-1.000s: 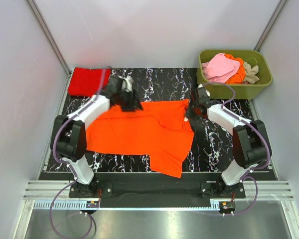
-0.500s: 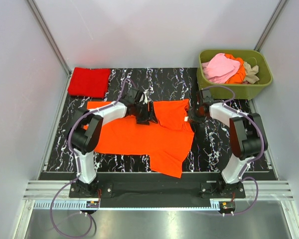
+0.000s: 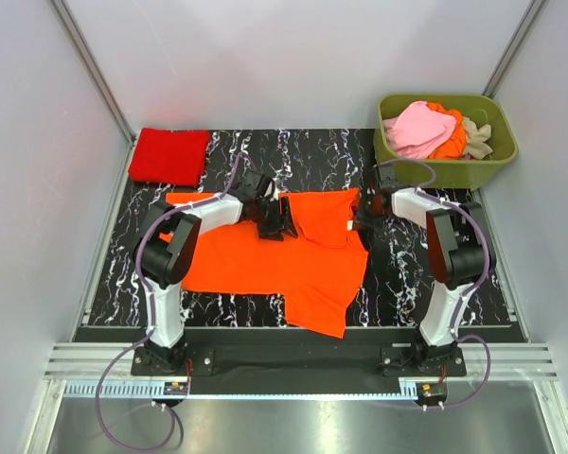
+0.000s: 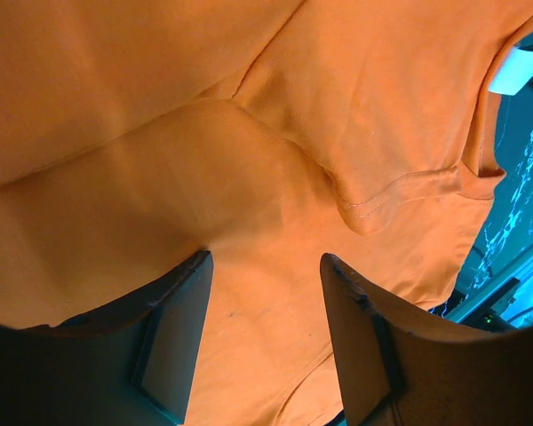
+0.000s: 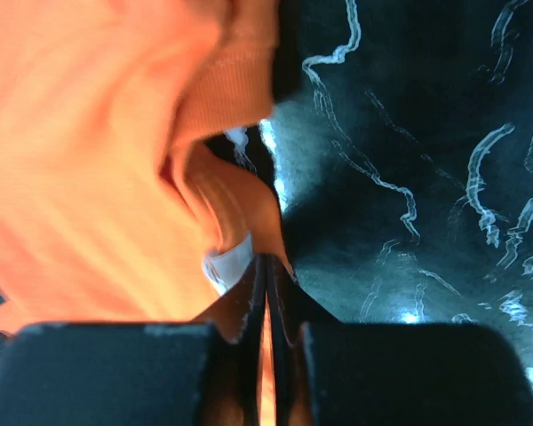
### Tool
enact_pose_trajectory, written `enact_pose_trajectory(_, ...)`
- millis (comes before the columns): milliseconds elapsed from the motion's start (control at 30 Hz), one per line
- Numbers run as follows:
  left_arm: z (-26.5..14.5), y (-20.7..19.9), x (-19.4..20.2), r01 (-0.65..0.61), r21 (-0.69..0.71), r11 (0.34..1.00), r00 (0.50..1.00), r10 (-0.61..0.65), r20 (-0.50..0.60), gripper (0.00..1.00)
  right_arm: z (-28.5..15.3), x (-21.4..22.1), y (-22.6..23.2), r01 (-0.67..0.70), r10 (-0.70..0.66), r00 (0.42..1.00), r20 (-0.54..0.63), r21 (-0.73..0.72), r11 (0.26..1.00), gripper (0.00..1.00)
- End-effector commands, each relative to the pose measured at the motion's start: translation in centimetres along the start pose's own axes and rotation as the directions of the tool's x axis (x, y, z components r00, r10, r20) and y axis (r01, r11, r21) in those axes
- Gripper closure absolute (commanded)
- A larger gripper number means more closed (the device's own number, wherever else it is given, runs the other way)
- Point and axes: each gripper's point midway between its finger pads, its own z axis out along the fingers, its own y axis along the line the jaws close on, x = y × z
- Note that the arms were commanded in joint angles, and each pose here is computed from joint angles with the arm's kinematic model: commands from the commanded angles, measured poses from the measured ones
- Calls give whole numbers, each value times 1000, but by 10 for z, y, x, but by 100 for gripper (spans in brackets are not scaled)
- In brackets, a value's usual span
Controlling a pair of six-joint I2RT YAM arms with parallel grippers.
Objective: Fold and stack the t-shirts
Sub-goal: Fold the tshirt
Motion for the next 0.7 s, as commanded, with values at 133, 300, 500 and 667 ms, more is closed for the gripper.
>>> enact_pose_trajectory(133,5,19,-7,21,-60,998,1000,-20,17,41,5,-1,-24,-73,72,997,12,142,987,100)
enact_pose_trajectory(300,10,29,-4,40,-85,996,999,-39,8,41,-13,7,-60,-141,126,990,66,332,933,100)
enact_pose_trajectory(500,9,27,-8,39,-79,996,999,-38,17,41,-27,-4,-54,-155,120,984,132,302,941,100)
enact_pose_trajectory(667,-3,2,-23,12,-14,1000,999,-11,44,41,-39,-23,-32,-131,97,983,157,221,966,100)
